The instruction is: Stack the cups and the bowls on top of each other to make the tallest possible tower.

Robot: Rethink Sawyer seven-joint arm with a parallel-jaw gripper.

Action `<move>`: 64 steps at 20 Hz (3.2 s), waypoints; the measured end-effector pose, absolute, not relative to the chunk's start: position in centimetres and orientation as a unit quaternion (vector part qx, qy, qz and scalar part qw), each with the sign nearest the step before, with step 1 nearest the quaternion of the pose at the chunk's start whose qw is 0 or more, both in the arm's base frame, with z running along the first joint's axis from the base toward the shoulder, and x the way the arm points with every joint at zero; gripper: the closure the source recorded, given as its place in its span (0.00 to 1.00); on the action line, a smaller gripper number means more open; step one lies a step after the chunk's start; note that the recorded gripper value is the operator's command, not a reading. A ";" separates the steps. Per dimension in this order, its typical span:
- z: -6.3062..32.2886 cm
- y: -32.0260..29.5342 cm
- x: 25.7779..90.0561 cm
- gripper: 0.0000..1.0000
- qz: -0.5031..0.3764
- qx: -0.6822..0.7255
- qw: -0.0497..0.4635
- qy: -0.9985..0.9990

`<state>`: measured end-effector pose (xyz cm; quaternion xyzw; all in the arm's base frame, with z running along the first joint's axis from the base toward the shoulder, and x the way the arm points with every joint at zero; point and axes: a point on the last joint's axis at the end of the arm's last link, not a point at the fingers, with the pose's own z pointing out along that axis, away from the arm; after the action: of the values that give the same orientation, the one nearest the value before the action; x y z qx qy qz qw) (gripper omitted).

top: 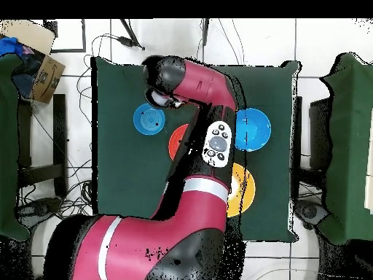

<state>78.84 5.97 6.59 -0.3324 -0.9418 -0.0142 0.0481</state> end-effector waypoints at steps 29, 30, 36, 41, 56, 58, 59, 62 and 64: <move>-1.2 11.5 71.1 0.00 -0.013 -0.333 0.070 -0.940; -1.4 11.8 70.9 0.00 -0.012 -0.331 0.070 -0.941; -2.5 13.7 69.1 0.00 -0.006 -0.321 0.080 -0.944; -2.7 13.7 68.7 0.00 -0.004 -0.321 0.083 -0.943; -5.7 12.9 67.9 0.00 0.004 -0.324 0.081 -0.943; -5.9 12.8 68.0 0.00 0.005 -0.325 0.079 -0.942; -5.8 12.8 68.1 0.00 0.005 -0.325 0.079 -0.943; -5.8 12.6 68.4 0.00 0.004 -0.325 0.076 -0.943; -5.9 12.6 68.5 0.00 0.004 -0.326 0.075 -0.943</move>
<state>68.53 12.55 -5.89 -0.3255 -0.9425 0.0038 0.0752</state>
